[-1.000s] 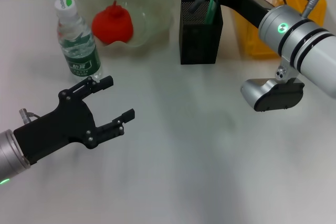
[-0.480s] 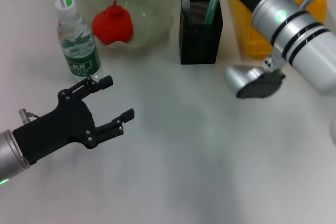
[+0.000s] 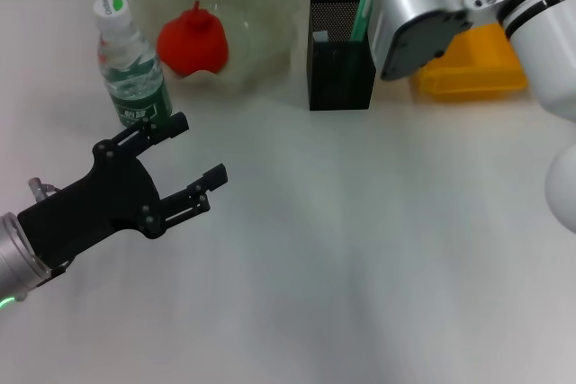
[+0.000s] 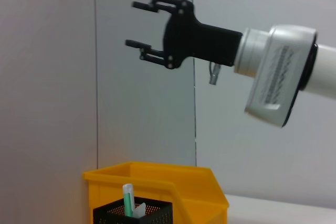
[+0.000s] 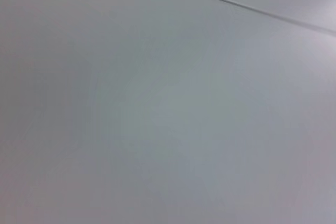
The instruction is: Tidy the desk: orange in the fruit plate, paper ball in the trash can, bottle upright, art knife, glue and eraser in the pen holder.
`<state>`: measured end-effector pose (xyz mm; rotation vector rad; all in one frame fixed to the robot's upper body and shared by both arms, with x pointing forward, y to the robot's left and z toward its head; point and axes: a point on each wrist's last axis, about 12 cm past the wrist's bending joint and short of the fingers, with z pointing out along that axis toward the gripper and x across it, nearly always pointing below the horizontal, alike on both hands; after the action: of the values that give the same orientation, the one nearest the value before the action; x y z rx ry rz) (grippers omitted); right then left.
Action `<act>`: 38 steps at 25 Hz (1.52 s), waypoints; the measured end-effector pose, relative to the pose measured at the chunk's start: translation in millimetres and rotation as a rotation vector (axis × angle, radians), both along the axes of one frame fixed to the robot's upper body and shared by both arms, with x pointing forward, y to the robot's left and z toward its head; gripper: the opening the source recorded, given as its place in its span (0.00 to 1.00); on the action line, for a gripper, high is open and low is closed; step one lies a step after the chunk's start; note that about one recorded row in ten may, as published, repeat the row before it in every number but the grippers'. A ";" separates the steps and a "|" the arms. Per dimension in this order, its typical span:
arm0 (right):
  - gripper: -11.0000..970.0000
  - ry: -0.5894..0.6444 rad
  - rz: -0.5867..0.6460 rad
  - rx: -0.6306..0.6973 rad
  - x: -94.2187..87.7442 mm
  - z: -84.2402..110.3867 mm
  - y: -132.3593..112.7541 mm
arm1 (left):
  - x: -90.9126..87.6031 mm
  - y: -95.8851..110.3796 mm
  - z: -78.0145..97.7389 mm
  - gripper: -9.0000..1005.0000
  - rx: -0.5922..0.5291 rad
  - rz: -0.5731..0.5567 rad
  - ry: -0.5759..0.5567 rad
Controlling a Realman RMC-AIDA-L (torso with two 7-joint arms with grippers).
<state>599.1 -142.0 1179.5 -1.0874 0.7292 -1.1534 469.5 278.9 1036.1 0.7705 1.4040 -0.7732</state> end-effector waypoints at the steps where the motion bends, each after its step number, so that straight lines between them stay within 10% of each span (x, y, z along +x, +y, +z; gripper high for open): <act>1: 0.64 0.000 0.000 0.000 0.0 0.0 0.0 | 0.0 0.0 0.0 0.79 0.000 0.000 0.000; 10: 0.65 0.166 0.254 0.900 3.2 13.5 -19.6 | -0.4 -3.3 -0.6 0.79 -0.019 -0.043 0.064; 20: 0.83 0.439 0.488 1.617 20.0 19.3 -37.0 | -1.7 -4.9 -2.5 0.79 -0.018 -0.059 0.095; 32: 0.83 0.970 0.549 1.877 19.5 72.3 -16.0 | 5.0 -6.8 1.4 0.79 -0.024 -0.071 0.100; 38: 0.83 1.248 0.579 1.773 14.5 105.0 -24.3 | 5.7 -6.9 2.6 0.79 -0.030 -0.071 0.095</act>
<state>613.6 -166.3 1284.5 -0.1817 1.6634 0.9288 475.2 272.0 1038.8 0.7726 1.4524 -0.8940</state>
